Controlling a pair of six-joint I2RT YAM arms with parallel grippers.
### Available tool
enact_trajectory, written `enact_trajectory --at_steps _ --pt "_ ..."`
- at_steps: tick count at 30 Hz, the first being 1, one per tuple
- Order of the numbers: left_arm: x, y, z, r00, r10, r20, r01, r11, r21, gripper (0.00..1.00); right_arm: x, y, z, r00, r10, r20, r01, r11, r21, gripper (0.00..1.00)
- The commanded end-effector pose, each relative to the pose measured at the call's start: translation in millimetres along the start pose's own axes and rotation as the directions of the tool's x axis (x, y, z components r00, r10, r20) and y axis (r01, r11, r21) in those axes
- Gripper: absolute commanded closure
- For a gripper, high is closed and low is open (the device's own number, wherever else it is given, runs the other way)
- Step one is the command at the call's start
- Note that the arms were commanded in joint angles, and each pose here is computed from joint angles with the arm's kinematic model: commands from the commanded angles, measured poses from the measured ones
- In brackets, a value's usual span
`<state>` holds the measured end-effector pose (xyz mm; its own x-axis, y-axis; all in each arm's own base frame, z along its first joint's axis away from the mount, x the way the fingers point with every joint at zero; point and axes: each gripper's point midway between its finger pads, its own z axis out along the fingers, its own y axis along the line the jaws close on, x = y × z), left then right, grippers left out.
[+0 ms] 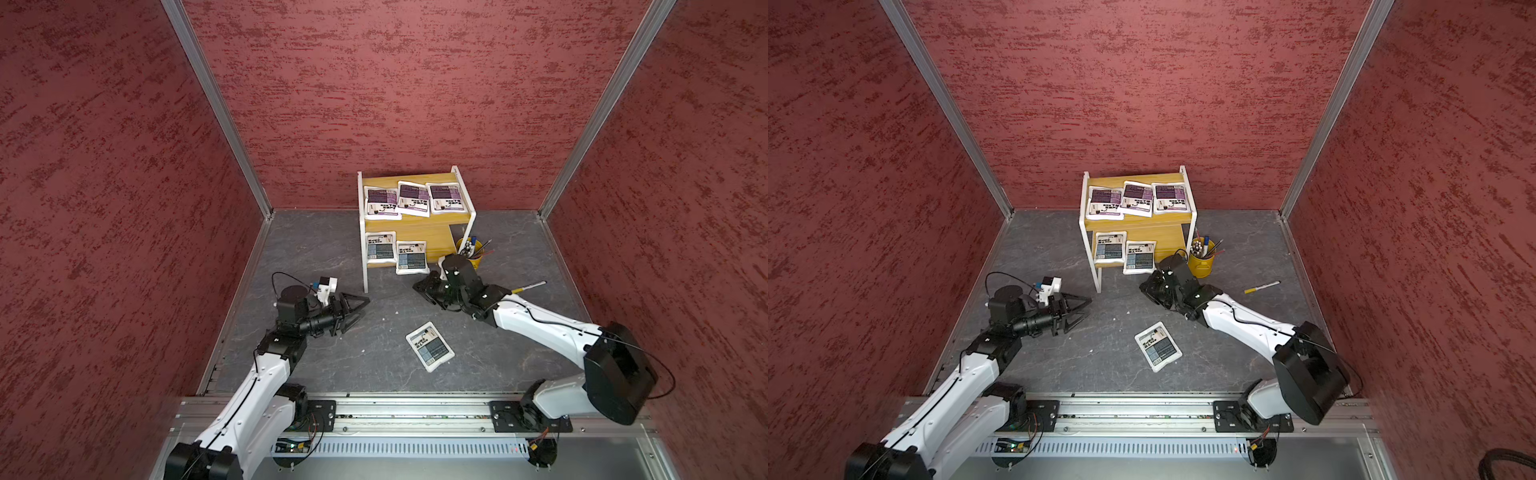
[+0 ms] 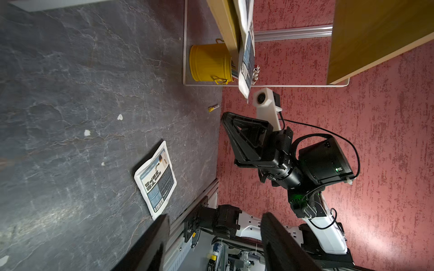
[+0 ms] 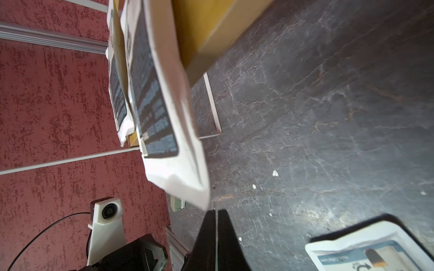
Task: Place the bagged coffee beans on the shelf by color
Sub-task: Place the bagged coffee beans on the shelf.
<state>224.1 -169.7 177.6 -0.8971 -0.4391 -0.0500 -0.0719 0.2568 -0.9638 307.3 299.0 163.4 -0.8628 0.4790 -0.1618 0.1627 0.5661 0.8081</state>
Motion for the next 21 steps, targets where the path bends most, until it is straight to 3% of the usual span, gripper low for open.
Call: enact_trajectory --at_steps 1,21 --pt "3.6 7.6 -4.9 1.000 0.005 -0.008 -0.005 1.000 -0.027 0.35 -2.9 16.1 10.3 0.999 -0.031 -0.008 0.030 0.999 -0.037 0.92" --pt "5.8 17.6 -11.3 1.000 -0.007 -0.009 0.007 0.999 -0.044 0.35 -35.0 34.1 37.5 0.998 -0.044 0.033 0.045 0.999 -0.028 0.93"
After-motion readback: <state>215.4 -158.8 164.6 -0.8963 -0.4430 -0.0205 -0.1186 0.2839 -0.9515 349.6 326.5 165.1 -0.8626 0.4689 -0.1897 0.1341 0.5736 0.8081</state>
